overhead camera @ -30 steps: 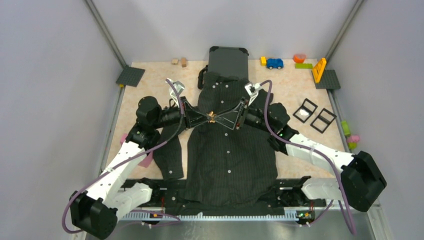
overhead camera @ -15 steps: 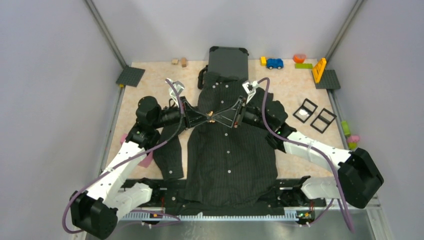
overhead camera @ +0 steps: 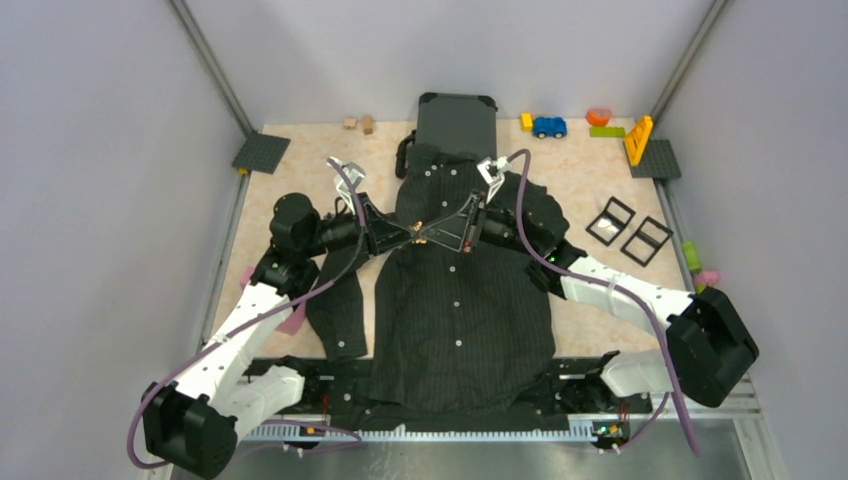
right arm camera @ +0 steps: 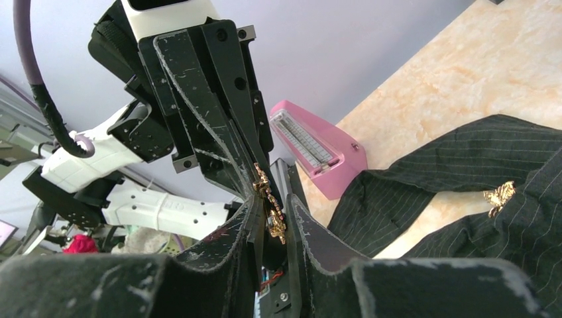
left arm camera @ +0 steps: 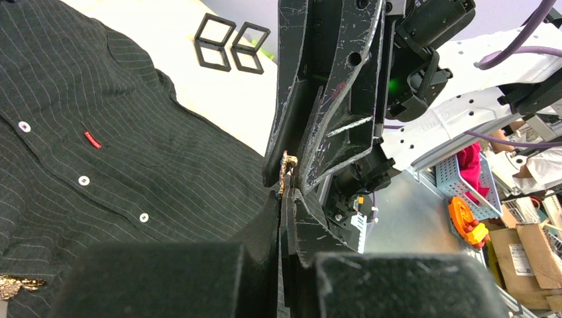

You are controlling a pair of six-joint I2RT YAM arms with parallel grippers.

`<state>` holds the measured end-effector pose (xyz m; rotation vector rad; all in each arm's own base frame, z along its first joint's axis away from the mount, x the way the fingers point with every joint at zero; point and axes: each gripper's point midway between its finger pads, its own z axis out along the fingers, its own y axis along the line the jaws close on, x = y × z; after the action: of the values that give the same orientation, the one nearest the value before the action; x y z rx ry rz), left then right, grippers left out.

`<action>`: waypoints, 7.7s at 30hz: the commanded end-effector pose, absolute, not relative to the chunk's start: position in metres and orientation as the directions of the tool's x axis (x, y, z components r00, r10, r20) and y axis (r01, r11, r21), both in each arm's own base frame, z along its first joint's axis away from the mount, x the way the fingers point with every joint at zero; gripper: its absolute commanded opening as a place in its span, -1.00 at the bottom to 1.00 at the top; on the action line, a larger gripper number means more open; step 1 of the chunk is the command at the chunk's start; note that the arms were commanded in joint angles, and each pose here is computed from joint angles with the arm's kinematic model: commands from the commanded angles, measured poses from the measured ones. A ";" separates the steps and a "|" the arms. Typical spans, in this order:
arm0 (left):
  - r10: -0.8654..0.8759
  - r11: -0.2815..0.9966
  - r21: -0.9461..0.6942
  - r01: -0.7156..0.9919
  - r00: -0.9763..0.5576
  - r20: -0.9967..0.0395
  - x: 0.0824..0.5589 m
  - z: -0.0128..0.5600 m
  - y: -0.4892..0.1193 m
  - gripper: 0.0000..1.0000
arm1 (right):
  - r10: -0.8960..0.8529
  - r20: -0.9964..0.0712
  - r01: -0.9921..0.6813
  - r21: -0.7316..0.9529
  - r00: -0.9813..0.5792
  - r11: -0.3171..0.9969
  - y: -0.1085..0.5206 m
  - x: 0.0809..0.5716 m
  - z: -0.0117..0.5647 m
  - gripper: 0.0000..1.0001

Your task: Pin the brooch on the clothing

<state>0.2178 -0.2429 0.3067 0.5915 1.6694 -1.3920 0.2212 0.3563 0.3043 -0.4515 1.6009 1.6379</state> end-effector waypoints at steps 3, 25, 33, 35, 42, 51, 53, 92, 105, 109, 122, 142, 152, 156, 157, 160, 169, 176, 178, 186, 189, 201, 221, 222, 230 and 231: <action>-0.163 0.218 -0.486 0.847 -0.459 -0.873 0.208 0.323 -0.248 -1.00 | 0.248 -0.753 -0.776 0.631 -0.610 0.006 0.366 0.207 0.322 -0.52; -0.249 0.557 -0.509 0.656 -0.452 -0.856 0.265 0.299 -0.208 -1.00 | 0.345 -0.865 -0.804 0.479 -0.365 0.351 0.307 0.221 0.344 0.16; -0.376 0.632 -0.605 0.483 -0.491 -0.786 0.277 0.276 -0.191 -1.00 | 0.302 -0.831 -0.662 0.556 -0.468 0.503 0.307 0.250 0.296 0.12; -0.427 0.622 -0.643 0.447 -0.495 -0.757 0.280 0.266 -0.189 -1.00 | 0.301 -0.818 -0.625 0.571 -0.491 0.533 0.309 0.256 0.283 0.11; -0.498 0.655 -0.685 0.318 -0.500 -0.709 0.299 0.234 -0.171 -1.00 | 0.216 -0.810 -0.526 0.531 -0.546 0.664 0.331 0.269 0.232 0.05; -0.578 0.681 -0.701 0.212 -0.431 -0.693 0.338 0.211 -0.134 -1.00 | 0.123 -0.810 -0.444 0.434 -0.574 0.784 0.364 0.308 0.192 -0.12; -0.592 0.674 -0.711 0.201 -0.428 -0.683 0.347 0.204 -0.129 -1.00 | 0.100 -0.820 -0.432 0.395 -0.563 0.810 0.369 0.317 0.182 -0.14; -0.282 0.830 -0.451 0.328 -0.451 -0.847 0.388 0.142 -0.159 -1.00 | -0.051 -0.881 -0.280 0.094 -0.470 0.955 0.408 0.360 0.152 -0.90; -0.188 0.847 -0.385 0.366 -0.471 -0.862 0.388 0.126 -0.184 -1.00 | 0.010 -0.880 -0.265 0.154 -0.476 0.952 0.403 0.354 0.161 -1.00; -0.168 0.854 -0.366 0.369 -0.471 -0.866 0.387 0.124 -0.187 -1.00 | 0.010 -0.879 -0.268 0.156 -0.476 0.951 0.403 0.353 0.162 -1.00; -0.136 0.849 -0.344 0.401 -0.464 -0.875 0.387 0.131 -0.198 -1.00 | 0.014 -0.876 -0.293 0.176 -0.482 0.940 0.405 0.349 0.162 -1.00; -0.170 0.830 -0.369 0.419 -0.440 -0.882 0.388 0.146 -0.207 -1.00 | 0.003 -0.856 -0.307 0.189 -0.518 0.933 0.405 0.346 0.148 -1.00; -0.261 0.805 -0.428 0.410 -0.402 -0.878 0.386 0.163 -0.208 -1.00 | 0.002 -0.834 -0.323 0.216 -0.552 0.922 0.407 0.344 0.137 -1.00; -0.290 0.796 -0.451 0.404 -0.399 -0.870 0.385 0.166 -0.207 -1.00 | 0.003 -0.832 -0.323 0.219 -0.554 0.921 0.406 0.342 0.138 -1.00; -0.296 0.793 -0.457 0.403 -0.400 -0.867 0.385 0.166 -0.207 -1.00 | 0.004 -0.833 -0.326 0.220 -0.553 0.919 0.405 0.342 0.139 -1.00; -0.303 0.788 -0.468 0.400 -0.410 -0.860 0.384 0.165 -0.206 -1.00 | 0.008 -0.844 -0.332 0.219 -0.536 0.917 0.400 0.342 0.154 -0.81; -0.309 0.773 -0.493 0.401 -0.440 -0.843 0.381 0.159 -0.198 -1.00 | 0.036 -0.889 -0.328 0.206 -0.457 0.922 0.345 0.337 0.209 0.01; -0.286 0.743 -0.493 0.452 -0.451 -0.845 0.374 0.162 -0.202 -1.00 | 0.093 -0.873 -0.365 0.294 -0.478 0.883 0.310 0.345 0.205 0.04; -0.276 0.733 -0.494 0.468 -0.458 -0.845 0.372 0.161 -0.204 -1.00 | 0.110 -0.868 -0.416 0.340 -0.485 0.844 0.311 0.347 0.203 0.04; -0.268 0.710 -0.499 0.498 -0.464 -0.844 0.370 0.165 -0.209 -1.00 | 0.097 -0.871 -0.555 0.388 -0.481 0.736 0.335 0.343 0.189 -0.18; -0.264 0.705 -0.501 0.501 -0.470 -0.842 0.369 0.164 -0.210 -1.00 | 0.097 -0.855 -0.550 0.409 -0.509 0.728 0.345 0.349 0.176 -0.29; -0.256 0.702 -0.496 0.512 -0.468 -0.846 0.370 0.164 -0.210 -1.00 | 0.081 -0.833 -0.589 0.452 -0.548 0.670 0.376 0.360 0.155 -0.50; -0.251 0.683 -0.501 0.531 -0.473 -0.844 0.365 0.167 -0.213 -1.00 | 0.082 -0.828 -0.636 0.486 -0.555 0.599 0.396 0.361 0.156 -0.70; -0.249 0.682 -0.501 0.533 -0.475 -0.844 0.365 0.167 -0.213 -1.00 | 0.083 -0.828 -0.637 0.486 -0.555 0.598 0.396 0.360 0.156 -0.72; -0.241 0.672 -0.506 0.540 -0.486 -0.840 0.360 0.166 -0.214 -1.00 | 0.090 -0.841 -0.648 0.475 -0.534 0.595 0.394 0.361 0.163 -0.75; -0.241 0.671 -0.506 0.541 -0.487 -0.840 0.360 0.166 -0.214 -1.00 | 0.091 -0.842 -0.648 0.475 -0.532 0.595 0.394 0.361 0.164 -0.76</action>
<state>0.3589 -0.2111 0.1386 0.1870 1.9522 -0.9287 0.3522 0.3831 0.1256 -0.4338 2.0400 0.9763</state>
